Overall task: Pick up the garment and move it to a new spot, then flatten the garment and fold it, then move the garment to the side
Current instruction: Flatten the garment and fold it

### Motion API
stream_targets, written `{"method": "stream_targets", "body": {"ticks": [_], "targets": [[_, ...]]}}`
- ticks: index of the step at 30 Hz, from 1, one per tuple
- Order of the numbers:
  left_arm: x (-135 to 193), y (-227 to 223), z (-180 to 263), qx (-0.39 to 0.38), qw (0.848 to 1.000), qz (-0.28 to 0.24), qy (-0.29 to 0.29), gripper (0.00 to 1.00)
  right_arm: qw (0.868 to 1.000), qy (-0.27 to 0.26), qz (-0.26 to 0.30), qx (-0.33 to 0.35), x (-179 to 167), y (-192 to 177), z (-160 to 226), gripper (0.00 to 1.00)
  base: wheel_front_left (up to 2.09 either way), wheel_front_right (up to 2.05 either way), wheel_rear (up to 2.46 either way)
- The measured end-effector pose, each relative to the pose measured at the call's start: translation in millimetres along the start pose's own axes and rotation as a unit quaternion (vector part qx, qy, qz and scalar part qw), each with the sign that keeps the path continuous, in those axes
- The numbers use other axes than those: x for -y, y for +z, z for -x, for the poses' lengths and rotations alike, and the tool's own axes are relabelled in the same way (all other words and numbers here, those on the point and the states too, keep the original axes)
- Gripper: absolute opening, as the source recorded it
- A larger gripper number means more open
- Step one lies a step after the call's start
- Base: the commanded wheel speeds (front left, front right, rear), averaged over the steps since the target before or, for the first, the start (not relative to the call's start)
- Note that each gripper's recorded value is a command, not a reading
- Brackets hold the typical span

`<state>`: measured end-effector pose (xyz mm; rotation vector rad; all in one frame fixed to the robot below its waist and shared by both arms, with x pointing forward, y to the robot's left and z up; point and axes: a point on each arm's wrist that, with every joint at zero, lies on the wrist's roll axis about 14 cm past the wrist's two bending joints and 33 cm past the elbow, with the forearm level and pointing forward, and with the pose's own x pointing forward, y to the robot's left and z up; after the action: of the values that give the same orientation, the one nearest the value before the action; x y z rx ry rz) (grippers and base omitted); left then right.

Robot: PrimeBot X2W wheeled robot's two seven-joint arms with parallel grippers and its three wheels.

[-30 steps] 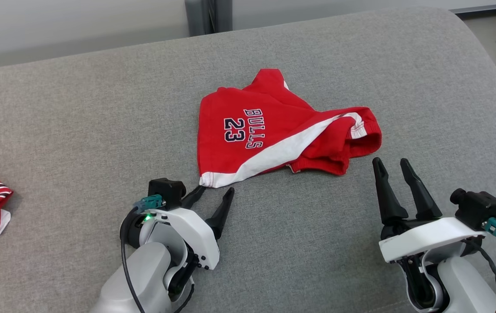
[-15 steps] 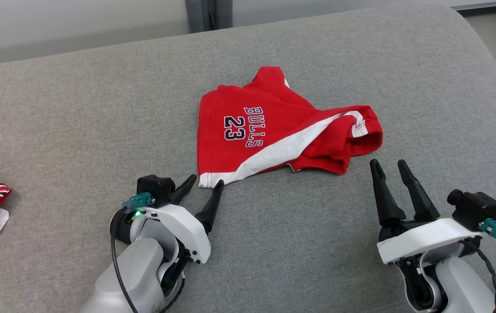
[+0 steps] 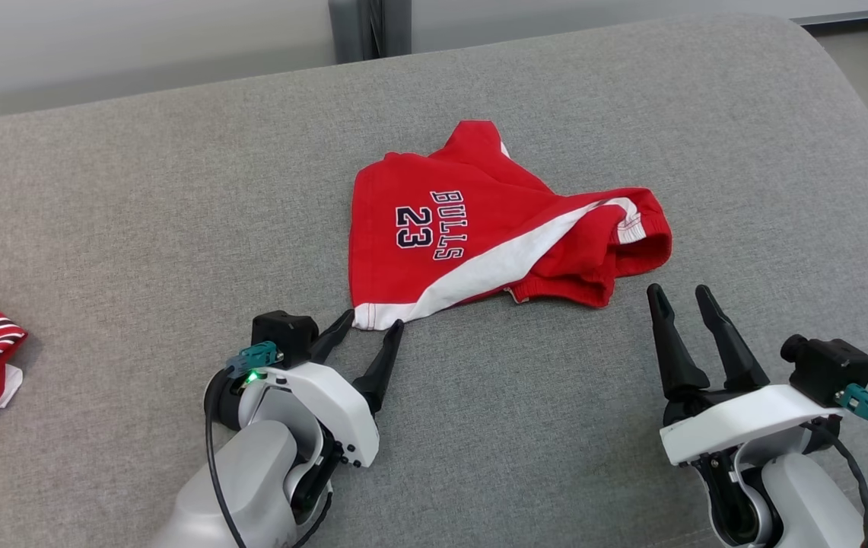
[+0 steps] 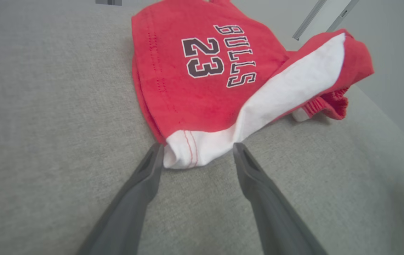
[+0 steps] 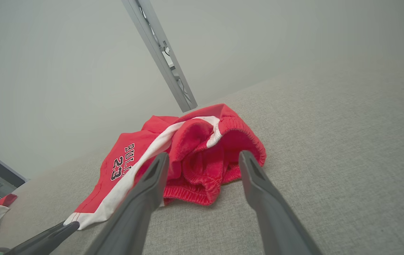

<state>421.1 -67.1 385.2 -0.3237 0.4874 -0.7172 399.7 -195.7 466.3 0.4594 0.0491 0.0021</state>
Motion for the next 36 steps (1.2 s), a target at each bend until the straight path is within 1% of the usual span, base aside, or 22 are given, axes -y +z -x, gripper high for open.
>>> {"method": "stream_targets", "body": {"ticks": [15,16,17,18,19,21,22,23,31,36], "targets": [[3.6,-1.3,-1.1,0.001,1.000,0.011,-0.006,1.00,1.000,0.003,0.005,-0.005,-1.1,-2.3,-0.7,1.00,0.00,0.00,0.00],[2.9,-1.7,-1.5,0.000,1.000,0.013,-0.006,0.95,1.000,0.002,0.006,-0.006,-0.5,-2.7,-0.7,1.00,0.00,0.00,0.00],[2.4,-1.9,-1.9,0.000,1.000,0.013,-0.006,0.82,1.000,0.002,0.006,-0.006,0.0,-3.1,-0.7,1.00,0.00,0.00,0.00],[2.0,-1.4,-2.5,0.000,1.000,0.013,-0.006,0.65,1.000,0.001,0.006,-0.007,0.4,-3.4,-0.8,1.00,0.00,0.00,0.00],[1.5,-0.9,-3.1,0.001,1.000,0.015,-0.006,0.38,1.000,0.000,0.006,-0.007,0.9,-3.6,-0.9,1.00,0.00,0.00,0.00],[0.6,-0.5,-3.4,0.001,1.000,0.016,-0.005,0.11,1.000,-0.001,0.006,-0.008,1.5,-4.0,-1.0,1.00,0.00,0.00,0.00],[0.3,-0.4,-3.3,0.002,1.000,0.016,-0.005,0.11,1.000,-0.001,0.006,-0.007,1.6,-3.9,-1.1,1.00,0.00,0.00,0.00],[0.0,-0.1,-3.2,0.002,1.000,0.016,-0.005,0.00,1.000,-0.001,0.006,-0.007,1.9,-3.9,-1.2,1.00,0.00,0.00,0.00],[0.2,6.7,-0.4,0.011,1.000,0.017,-0.004,0.00,1.000,0.000,0.006,-0.009,1.0,-4.4,-2.9,1.00,0.00,0.00,0.00],[0.5,13.6,2.4,0.023,1.000,0.017,-0.003,0.00,1.000,-0.005,-0.010,0.002,3.5,3.7,-11.1,1.00,0.00,0.00,0.00]]}}
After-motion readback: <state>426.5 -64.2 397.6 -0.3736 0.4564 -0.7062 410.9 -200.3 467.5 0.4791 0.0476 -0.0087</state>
